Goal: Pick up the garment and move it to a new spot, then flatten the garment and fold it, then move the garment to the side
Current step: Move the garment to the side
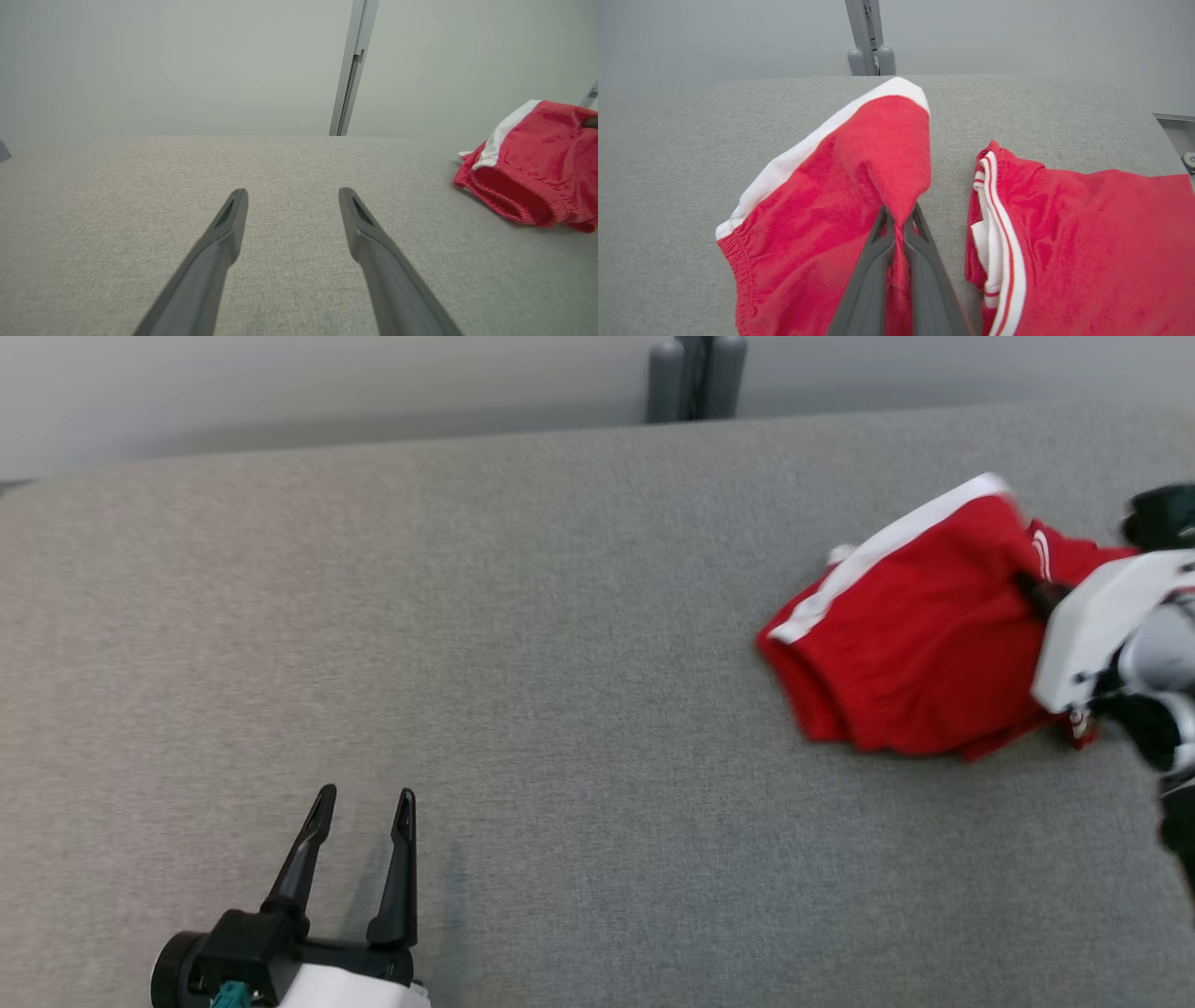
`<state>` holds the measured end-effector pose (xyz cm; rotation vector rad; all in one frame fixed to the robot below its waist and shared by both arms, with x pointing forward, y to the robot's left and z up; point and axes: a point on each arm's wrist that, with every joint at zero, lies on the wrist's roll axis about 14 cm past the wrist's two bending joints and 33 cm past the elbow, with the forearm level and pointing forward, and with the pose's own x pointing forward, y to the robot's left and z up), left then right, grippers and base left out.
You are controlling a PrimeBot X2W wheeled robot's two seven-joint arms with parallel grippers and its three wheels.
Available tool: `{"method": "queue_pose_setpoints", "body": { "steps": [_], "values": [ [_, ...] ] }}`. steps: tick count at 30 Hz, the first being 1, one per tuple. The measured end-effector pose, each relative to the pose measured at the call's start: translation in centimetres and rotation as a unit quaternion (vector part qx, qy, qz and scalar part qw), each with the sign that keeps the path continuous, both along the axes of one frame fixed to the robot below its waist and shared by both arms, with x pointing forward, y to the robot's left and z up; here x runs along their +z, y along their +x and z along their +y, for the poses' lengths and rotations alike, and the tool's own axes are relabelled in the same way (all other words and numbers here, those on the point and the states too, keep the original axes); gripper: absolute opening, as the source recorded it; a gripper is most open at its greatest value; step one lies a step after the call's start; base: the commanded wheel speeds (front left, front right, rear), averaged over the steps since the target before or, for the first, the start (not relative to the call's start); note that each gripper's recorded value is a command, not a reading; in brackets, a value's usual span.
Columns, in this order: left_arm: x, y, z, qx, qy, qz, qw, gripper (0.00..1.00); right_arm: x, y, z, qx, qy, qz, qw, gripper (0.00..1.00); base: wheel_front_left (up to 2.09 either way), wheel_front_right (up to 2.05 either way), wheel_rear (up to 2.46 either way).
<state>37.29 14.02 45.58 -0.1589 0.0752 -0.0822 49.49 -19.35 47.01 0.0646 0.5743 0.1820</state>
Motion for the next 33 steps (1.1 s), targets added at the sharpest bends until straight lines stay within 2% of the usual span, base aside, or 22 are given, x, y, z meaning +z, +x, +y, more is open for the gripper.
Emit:
{"method": "queue_pose_setpoints", "body": {
  "steps": [4, 8, 11, 15, 16, 17, 18, 19, 25, 28, 30, 31, 33],
  "values": [
    [-1.1, 1.6, -2.0, -0.036, 0.000, 0.009, 0.999, 1.00, 0.6, 0.8, -5.9, -0.047, -0.043, 0.006, 0.998, 0.00, 0.00, 0.00, 0.00],
    [-2.8, 2.5, -3.4, -0.060, -0.002, 0.029, 0.998, 1.00, 1.9, 1.9, -10.4, -0.094, -0.061, 0.012, 0.994, 0.00, 0.00, 0.00, 0.00],
    [-3.7, 2.5, -3.7, -0.066, -0.002, 0.040, 0.997, 1.00, 2.1, 2.0, -13.1, -0.119, -0.088, 0.026, 0.989, 0.00, 0.00, 0.00, 0.00],
    [-4.0, 2.2, -3.4, -0.063, 0.000, 0.047, 0.997, 1.00, 0.6, 1.2, -15.1, -0.135, -0.133, 0.064, 0.980, 0.00, 0.00, 0.00, 0.00],
    [-4.1, 2.1, -3.3, -0.062, 0.001, 0.048, 0.997, 1.00, 0.4, 1.2, -15.2, -0.136, -0.140, 0.065, 0.979, 0.09, 0.00, 0.00, 0.00],
    [-4.1, 2.1, -3.2, -0.060, 0.001, 0.049, 0.997, 1.00, 0.4, 1.4, -15.3, -0.137, -0.148, 0.053, 0.978, 0.09, 0.00, 0.00, 0.00],
    [-4.1, 2.1, -3.1, -0.060, 0.002, 0.049, 0.997, 1.00, 0.7, 1.7, -15.5, -0.137, -0.161, 0.034, 0.977, 0.41, 0.00, 0.00, 0.00],
    [-4.1, 2.0, -3.1, -0.059, 0.002, 0.049, 0.997, 1.00, 0.8, 1.9, -15.8, -0.138, -0.174, 0.021, 0.975, 1.00, 0.00, 0.00, 0.00],
    [-4.0, 2.1, -2.9, -0.056, 0.002, 0.047, 0.997, 1.00, -2.0, 0.1, -16.8, -0.125, -0.244, 0.063, 0.960, 1.00, 0.00, 0.00, 0.00],
    [-4.1, 2.0, -2.8, -0.055, 0.003, 0.049, 0.997, 1.00, 0.8, 1.4, -17.2, -0.123, -0.267, -0.011, 0.956, 1.00, 0.00, 0.00, 0.00],
    [-4.1, 1.8, -2.8, -0.053, 0.000, 0.050, 0.997, 1.00, 2.9, 2.3, -16.6, -0.124, -0.256, -0.070, 0.956, 1.00, 0.00, 0.00, 0.00],
    [-4.1, 1.8, -2.8, -0.053, 0.000, 0.050, 0.997, 1.00, 2.9, 2.3, -16.6, -0.124, -0.256, -0.070, 0.956, 1.00, 0.00, 0.00, 0.00],
    [-3.9, 1.6, -2.8, -0.052, -0.002, 0.050, 0.997, 1.00, 4.1, 2.8, -14.7, -0.114, -0.229, -0.121, 0.959, 1.00, 0.00, 0.00, 0.00]
  ]
}}
